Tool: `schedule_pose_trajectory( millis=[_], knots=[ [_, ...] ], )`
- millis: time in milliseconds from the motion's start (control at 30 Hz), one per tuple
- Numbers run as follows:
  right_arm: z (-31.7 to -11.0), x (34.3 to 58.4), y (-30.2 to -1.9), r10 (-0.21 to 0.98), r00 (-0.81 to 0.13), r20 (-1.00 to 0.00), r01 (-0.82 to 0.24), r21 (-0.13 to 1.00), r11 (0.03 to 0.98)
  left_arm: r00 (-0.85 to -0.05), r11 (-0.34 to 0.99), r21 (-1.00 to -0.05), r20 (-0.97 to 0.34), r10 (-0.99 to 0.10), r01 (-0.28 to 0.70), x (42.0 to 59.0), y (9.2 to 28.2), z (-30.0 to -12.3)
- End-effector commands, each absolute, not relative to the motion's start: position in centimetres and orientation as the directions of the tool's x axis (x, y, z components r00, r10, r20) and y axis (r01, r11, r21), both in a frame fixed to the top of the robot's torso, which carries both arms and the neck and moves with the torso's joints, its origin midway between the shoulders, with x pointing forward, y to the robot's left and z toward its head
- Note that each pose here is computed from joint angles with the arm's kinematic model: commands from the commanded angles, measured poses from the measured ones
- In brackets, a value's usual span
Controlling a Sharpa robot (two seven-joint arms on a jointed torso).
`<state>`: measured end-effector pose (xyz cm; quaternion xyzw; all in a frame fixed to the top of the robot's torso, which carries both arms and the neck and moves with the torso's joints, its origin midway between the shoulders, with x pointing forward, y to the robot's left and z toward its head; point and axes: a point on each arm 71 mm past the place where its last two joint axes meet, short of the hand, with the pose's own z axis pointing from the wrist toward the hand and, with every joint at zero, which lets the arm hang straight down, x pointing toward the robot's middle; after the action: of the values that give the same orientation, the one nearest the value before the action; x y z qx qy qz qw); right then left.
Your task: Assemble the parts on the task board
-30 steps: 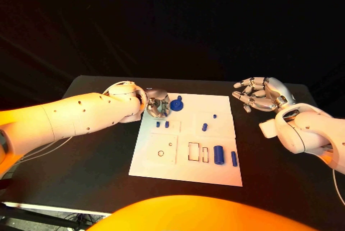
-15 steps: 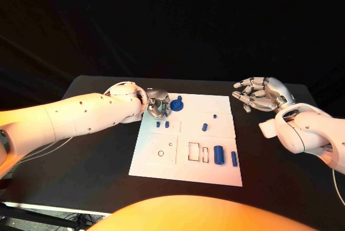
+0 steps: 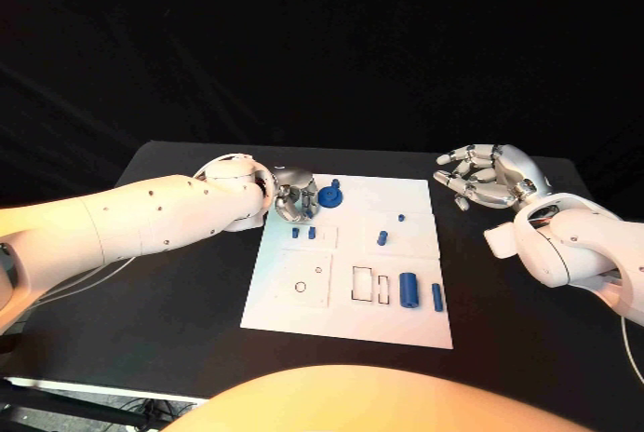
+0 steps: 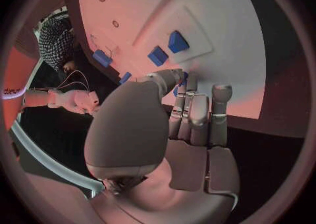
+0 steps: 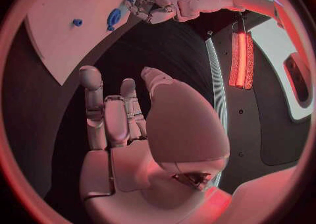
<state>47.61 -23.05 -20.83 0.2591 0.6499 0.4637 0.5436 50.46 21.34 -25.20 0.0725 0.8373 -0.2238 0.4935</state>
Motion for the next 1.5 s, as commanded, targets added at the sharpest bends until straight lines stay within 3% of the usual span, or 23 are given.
schedule_pose_trajectory(
  millis=[33,633,933,1300,1400,1500],
  knots=[
    [-20.8,47.6,-23.0,0.839,-0.279,-0.467,-0.179,0.884,0.432,-0.508,0.889,-0.311,-0.855,-0.106,0.337,50.4,21.3,-25.3],
    [-20.9,47.6,-23.0,0.836,-0.287,-0.467,-0.169,0.884,0.436,-0.486,0.895,-0.313,-0.864,-0.129,0.319,50.5,21.7,-25.1],
    [-21.3,47.6,-22.9,0.791,-0.336,-0.512,-0.155,0.858,0.49,-0.479,0.903,-0.306,-0.868,-0.133,0.303,50.5,22.5,-25.1],
    [-21.7,47.8,-23.0,0.685,-0.35,-0.639,-0.198,0.766,0.612,-0.476,0.914,-0.31,-0.866,-0.157,0.262,50.4,24.4,-24.9],
    [-21.6,47.8,-22.4,0.604,-0.335,-0.723,-0.268,0.687,0.675,-0.466,0.913,-0.342,-0.86,-0.209,0.223,50.5,25.2,-24.6],
    [-21.5,47.8,-21.6,0.503,-0.317,-0.804,-0.334,0.591,0.734,-0.462,0.886,-0.44,-0.822,-0.332,0.145,50.7,26.3,-24.2]
  ],
)
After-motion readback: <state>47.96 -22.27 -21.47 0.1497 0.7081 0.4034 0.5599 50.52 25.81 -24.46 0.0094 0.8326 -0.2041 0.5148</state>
